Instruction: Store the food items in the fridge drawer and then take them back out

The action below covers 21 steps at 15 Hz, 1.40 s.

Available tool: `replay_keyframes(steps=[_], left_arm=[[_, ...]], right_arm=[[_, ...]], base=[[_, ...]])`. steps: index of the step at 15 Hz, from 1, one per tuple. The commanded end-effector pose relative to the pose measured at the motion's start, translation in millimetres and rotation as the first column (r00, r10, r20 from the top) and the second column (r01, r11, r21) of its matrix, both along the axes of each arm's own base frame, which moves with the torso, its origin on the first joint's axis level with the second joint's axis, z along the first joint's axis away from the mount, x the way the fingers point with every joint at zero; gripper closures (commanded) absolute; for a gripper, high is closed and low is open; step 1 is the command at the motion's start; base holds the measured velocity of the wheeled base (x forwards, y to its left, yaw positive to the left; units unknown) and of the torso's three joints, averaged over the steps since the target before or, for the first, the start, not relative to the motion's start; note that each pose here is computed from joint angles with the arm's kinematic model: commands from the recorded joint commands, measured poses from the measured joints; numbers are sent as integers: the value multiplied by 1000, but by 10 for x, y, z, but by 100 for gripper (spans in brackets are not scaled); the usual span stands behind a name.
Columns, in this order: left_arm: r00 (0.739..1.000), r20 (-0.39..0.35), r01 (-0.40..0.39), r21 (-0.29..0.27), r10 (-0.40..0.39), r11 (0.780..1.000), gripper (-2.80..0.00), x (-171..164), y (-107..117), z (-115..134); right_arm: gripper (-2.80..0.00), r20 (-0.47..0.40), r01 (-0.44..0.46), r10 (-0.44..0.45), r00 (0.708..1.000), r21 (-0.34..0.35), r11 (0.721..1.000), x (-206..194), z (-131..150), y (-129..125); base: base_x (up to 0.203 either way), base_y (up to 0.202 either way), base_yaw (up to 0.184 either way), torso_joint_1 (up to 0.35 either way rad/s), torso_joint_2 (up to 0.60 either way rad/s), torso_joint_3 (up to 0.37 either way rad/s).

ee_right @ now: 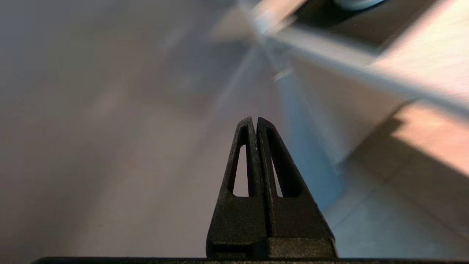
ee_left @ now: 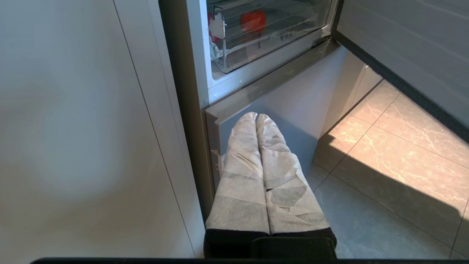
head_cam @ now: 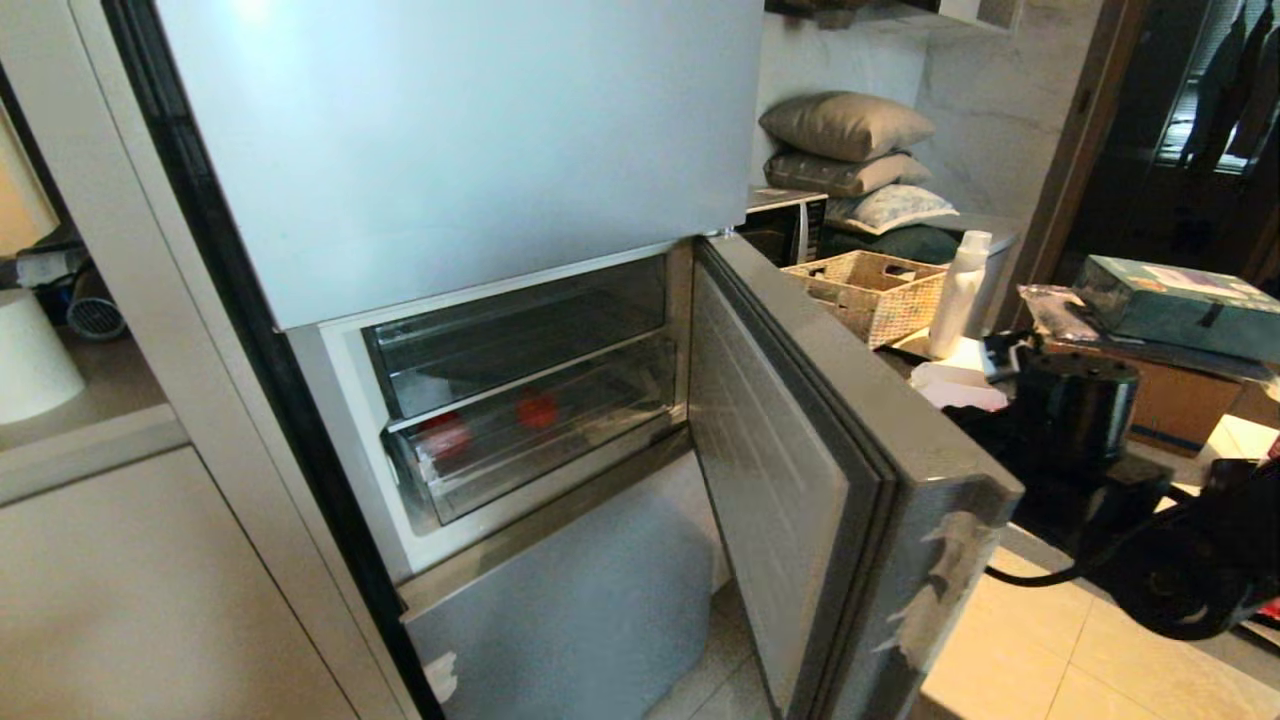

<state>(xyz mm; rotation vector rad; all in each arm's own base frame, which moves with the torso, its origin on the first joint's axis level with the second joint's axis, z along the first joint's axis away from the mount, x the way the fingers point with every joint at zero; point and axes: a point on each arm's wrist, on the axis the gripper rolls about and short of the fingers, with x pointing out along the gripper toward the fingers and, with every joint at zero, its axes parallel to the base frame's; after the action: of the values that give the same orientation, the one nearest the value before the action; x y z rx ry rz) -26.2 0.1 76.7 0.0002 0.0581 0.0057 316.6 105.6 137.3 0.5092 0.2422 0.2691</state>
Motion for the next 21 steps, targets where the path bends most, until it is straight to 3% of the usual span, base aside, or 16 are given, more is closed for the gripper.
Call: replay_keyframes(steps=[1,7,11,13,15,17,21], left_arm=[[1000,0,0,0,0,1000,0,0,0,0],[1000,0,0,0,0,1000,0,0,0,0],[1000,0,0,0,0,1000,0,0,0,0],[1000,0,0,0,0,1000,0,0,0,0],[1000,0,0,0,0,1000,0,0,0,0],[1000,0,0,0,0,1000,0,0,0,0],[1000,0,0,0,0,1000,0,0,0,0]], right_arm=[[0,-5,-102,102,995,-4,995,40,-97,421],[0,109,-248,260,959,-113,962,288,-262,1461],[0,253,-310,327,910,-107,945,744,-383,1949],[0,304,-361,376,875,-107,927,824,-498,2061],[0,369,-373,382,848,-97,923,766,-277,2045],[0,388,-379,383,838,-92,921,697,-175,1999],[0,435,-495,490,755,-111,862,770,-129,2110]], base=[[0,0,0,0,0,0],[0,0,0,0,0,0],[0,0,0,0,0,0],[0,0,0,0,0,0],[0,0,0,0,0,0],[0,0,0,0,0,0],[0,0,0,0,0,0]])
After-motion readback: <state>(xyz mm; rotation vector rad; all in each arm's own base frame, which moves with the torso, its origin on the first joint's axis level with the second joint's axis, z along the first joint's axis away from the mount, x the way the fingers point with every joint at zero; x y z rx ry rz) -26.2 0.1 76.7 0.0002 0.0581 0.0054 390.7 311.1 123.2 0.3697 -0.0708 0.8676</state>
